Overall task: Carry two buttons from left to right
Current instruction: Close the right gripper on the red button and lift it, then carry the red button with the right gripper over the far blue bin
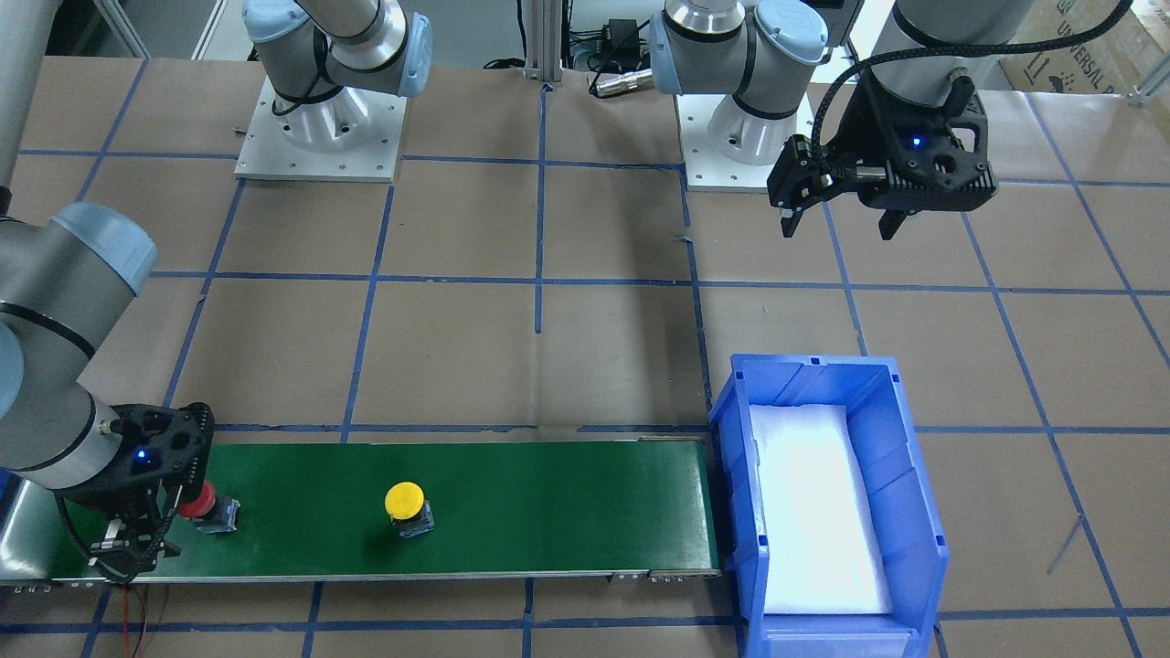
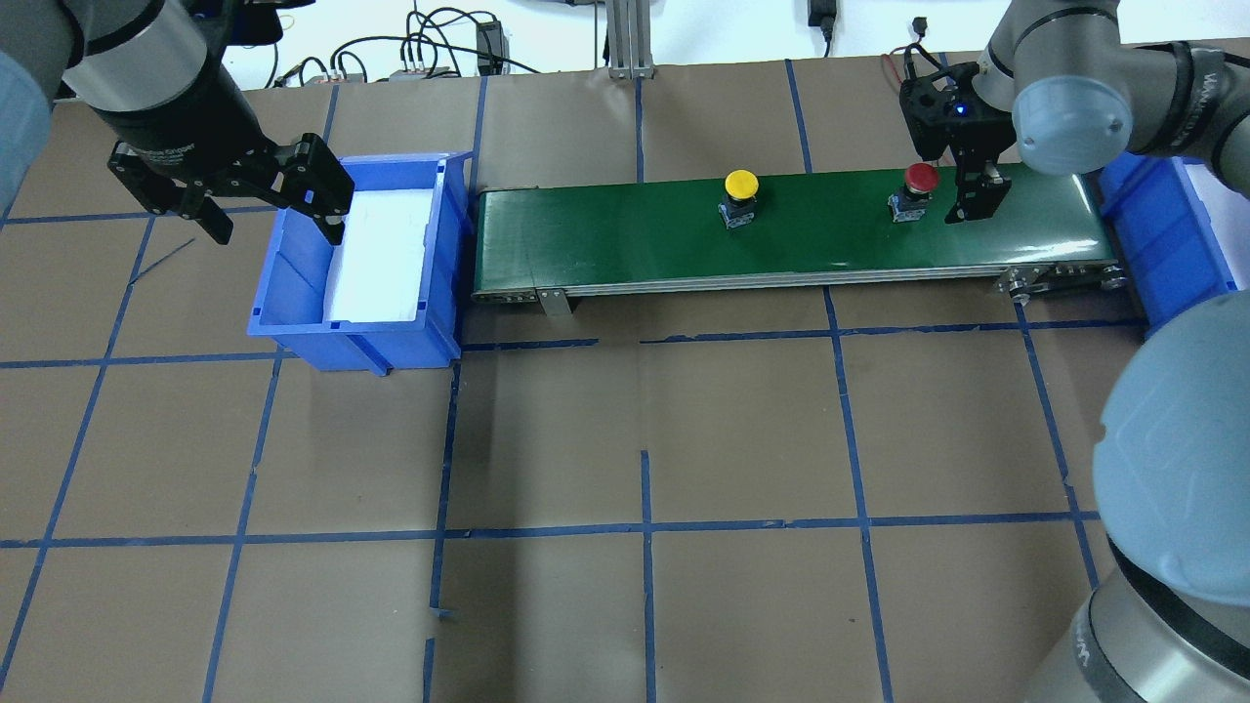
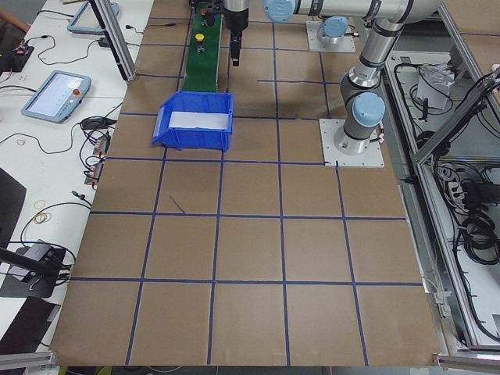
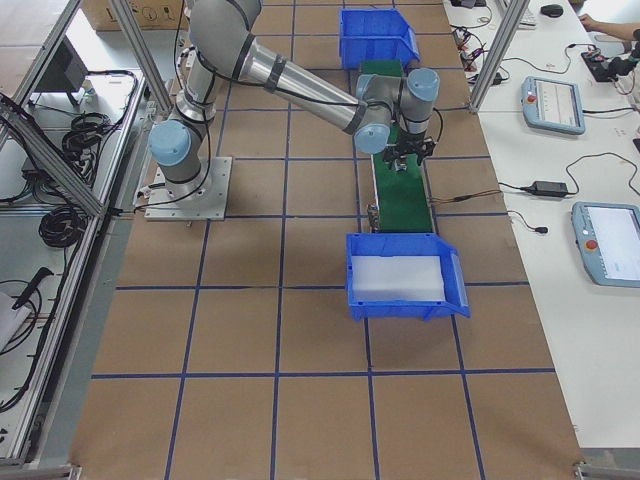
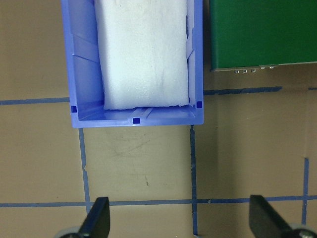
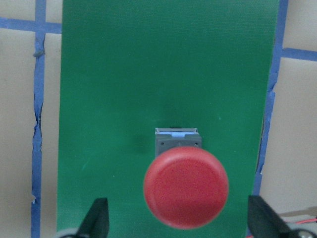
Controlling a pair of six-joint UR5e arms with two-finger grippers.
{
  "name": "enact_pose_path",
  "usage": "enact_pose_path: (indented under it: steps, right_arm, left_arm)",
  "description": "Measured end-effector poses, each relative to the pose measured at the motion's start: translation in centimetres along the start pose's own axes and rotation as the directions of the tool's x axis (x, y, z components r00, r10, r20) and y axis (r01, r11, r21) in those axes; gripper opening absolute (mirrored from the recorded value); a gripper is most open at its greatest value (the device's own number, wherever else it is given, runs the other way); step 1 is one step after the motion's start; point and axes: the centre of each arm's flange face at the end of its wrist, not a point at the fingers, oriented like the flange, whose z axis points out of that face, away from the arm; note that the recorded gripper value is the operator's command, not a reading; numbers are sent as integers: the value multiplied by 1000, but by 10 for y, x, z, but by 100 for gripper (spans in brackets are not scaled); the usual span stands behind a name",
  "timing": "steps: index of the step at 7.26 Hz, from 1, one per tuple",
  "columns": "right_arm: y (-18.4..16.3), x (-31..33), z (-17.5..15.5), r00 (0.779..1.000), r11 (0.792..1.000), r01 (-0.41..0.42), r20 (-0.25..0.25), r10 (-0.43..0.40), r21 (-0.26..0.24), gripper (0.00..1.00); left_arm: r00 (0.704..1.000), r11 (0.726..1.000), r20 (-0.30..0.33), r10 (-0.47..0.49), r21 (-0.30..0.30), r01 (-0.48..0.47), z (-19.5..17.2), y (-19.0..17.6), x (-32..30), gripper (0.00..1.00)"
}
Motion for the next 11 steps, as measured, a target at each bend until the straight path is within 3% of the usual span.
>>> enact_pose_path:
  steps: [4,5,6,7,8,9,11]
  right_arm:
    - [-1,-2,4,1000,1000,-10,6,10,5,94]
    - [-1,-3,6,1000,1000,-12,9,12,5,87]
    - [-2,-3,7,1000,1000,-12,11,12,5,72]
    - [-2,-3,7,1000,1000,-13,11,13,5,37]
    - [-1,-3,9,1000,1000,-13,12,13,1,24]
    - [1,-3,9,1000,1000,-14,13,14,-16,17]
    - [6,-3,6,1000,998,-16,13,16,-65,13]
  left_arm:
    - [1000,1000,0,0,0,0,0,0,0,100]
    - [1000,1000,0,0,0,0,0,0,0,100]
    - [1000,1000,0,0,0,0,0,0,0,100]
    - [1000,1000,0,0,1,0,0,0,0,100]
    - [1000,1000,0,0,0,0,0,0,0,100]
    - [1000,1000,0,0,0,0,0,0,0,100]
    - [1000,1000,0,0,0,0,0,0,0,100]
